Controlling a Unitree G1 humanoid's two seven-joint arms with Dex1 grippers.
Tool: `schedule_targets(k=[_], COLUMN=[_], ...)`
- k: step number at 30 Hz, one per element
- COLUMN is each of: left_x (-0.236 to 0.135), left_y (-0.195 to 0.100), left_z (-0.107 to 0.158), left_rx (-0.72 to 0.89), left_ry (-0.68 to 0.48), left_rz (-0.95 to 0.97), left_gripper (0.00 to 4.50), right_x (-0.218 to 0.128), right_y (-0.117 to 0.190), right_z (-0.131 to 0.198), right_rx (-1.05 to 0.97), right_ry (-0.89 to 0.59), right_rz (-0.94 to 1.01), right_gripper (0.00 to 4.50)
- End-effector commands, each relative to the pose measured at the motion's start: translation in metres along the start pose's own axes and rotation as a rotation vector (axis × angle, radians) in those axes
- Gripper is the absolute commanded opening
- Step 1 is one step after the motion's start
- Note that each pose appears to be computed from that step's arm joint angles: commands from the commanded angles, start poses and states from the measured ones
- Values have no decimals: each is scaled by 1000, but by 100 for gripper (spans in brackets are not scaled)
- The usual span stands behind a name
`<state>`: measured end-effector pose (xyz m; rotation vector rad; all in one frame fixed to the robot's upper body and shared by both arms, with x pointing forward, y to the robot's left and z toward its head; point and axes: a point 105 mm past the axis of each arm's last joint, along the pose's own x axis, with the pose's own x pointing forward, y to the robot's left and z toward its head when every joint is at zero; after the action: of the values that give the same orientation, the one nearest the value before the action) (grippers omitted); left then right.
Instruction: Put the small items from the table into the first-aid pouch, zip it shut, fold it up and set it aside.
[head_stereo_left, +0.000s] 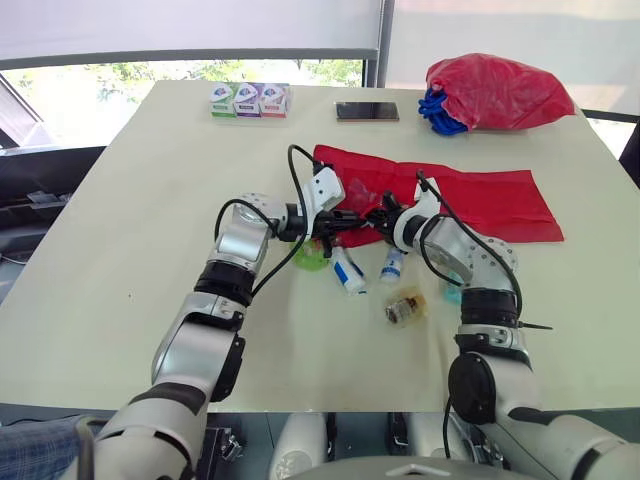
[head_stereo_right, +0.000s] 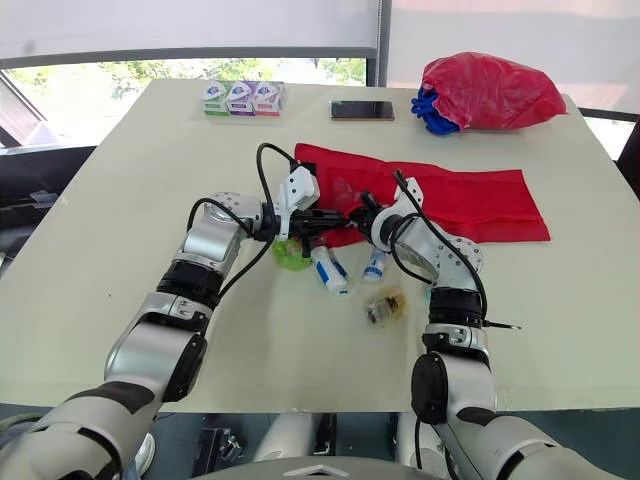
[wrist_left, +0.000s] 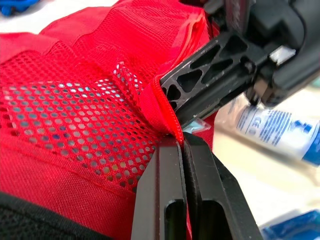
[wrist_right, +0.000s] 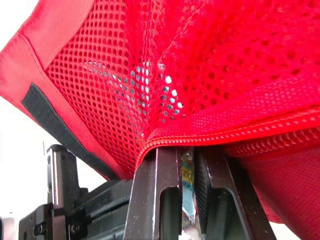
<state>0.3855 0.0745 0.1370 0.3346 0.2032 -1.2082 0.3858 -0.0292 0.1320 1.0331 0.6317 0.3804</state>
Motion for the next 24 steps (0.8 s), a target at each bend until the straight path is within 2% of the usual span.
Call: schedule_targets(k=[1, 6, 8, 9, 10, 24], left_x=[11, 12, 10, 8, 6, -4], left_y=[-14, -13, -9, -7, -4, 18], left_z=[7, 8, 7, 6, 4, 1], left_rx=[-27, -56, -70, -71, -75, -72], left_ry=[-27, -33, -28, -22, -14, 9], left_rz=[-65, -63, -49, -41, -28, 18], left_gripper=[5, 5, 0, 0, 0, 0], right_x=[4, 0, -3, -5, -7, -38], right_y=[40, 27, 16, 11, 5, -10], right_z=[-29, -32, -34, -35, -36, -41], right_rx=[116, 97, 51, 21, -24, -274], right_ry=[3, -3, 14, 24, 37, 86], right_rz=[181, 156, 118, 98, 70, 24], right_gripper=[0, 0, 86, 110, 171, 171])
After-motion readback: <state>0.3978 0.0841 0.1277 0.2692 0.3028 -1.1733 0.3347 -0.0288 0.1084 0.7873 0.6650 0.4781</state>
